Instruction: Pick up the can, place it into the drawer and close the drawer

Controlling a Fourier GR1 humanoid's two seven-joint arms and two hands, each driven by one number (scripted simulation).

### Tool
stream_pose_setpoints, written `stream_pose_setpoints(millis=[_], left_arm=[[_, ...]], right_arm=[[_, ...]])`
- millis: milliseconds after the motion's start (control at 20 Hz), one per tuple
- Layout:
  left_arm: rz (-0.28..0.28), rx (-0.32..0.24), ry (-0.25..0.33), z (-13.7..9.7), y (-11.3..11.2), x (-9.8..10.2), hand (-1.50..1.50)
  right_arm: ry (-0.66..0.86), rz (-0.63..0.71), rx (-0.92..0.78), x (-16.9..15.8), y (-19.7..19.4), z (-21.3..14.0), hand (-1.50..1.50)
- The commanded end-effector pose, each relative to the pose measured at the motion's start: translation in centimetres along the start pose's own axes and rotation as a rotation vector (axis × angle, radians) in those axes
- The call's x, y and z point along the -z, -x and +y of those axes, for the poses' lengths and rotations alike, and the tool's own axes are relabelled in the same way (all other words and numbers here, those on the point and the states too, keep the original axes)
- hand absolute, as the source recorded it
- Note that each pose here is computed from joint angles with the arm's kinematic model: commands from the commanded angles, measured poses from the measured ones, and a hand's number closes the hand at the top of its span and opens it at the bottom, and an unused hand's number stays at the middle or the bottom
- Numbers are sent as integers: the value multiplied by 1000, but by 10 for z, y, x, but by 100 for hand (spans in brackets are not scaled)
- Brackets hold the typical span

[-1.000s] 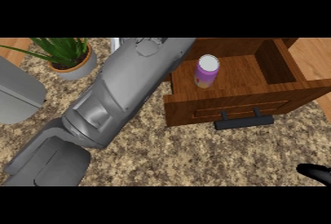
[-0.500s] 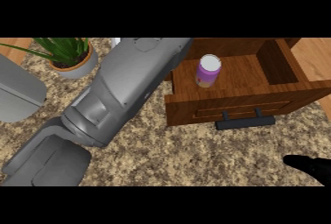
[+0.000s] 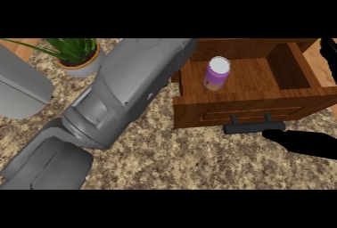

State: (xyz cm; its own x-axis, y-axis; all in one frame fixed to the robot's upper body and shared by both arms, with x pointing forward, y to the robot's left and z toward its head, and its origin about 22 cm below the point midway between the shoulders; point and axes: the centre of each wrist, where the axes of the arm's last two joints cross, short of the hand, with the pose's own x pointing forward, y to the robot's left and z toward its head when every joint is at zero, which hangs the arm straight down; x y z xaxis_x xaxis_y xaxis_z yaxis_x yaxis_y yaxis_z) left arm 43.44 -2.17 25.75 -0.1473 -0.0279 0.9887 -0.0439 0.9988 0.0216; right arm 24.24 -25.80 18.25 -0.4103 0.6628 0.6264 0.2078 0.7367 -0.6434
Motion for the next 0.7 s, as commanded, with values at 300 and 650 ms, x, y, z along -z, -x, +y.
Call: stream_pose_setpoints(millis=[300, 650], left_arm=[[-24, 19, 26, 2, -12, 4, -150], [11, 5, 23, 9, 2, 5, -150]], right_arm=[[-106, -5, -272, 35, 40, 64, -150], [-161, -18, -409, 47, 70, 121, -150]])
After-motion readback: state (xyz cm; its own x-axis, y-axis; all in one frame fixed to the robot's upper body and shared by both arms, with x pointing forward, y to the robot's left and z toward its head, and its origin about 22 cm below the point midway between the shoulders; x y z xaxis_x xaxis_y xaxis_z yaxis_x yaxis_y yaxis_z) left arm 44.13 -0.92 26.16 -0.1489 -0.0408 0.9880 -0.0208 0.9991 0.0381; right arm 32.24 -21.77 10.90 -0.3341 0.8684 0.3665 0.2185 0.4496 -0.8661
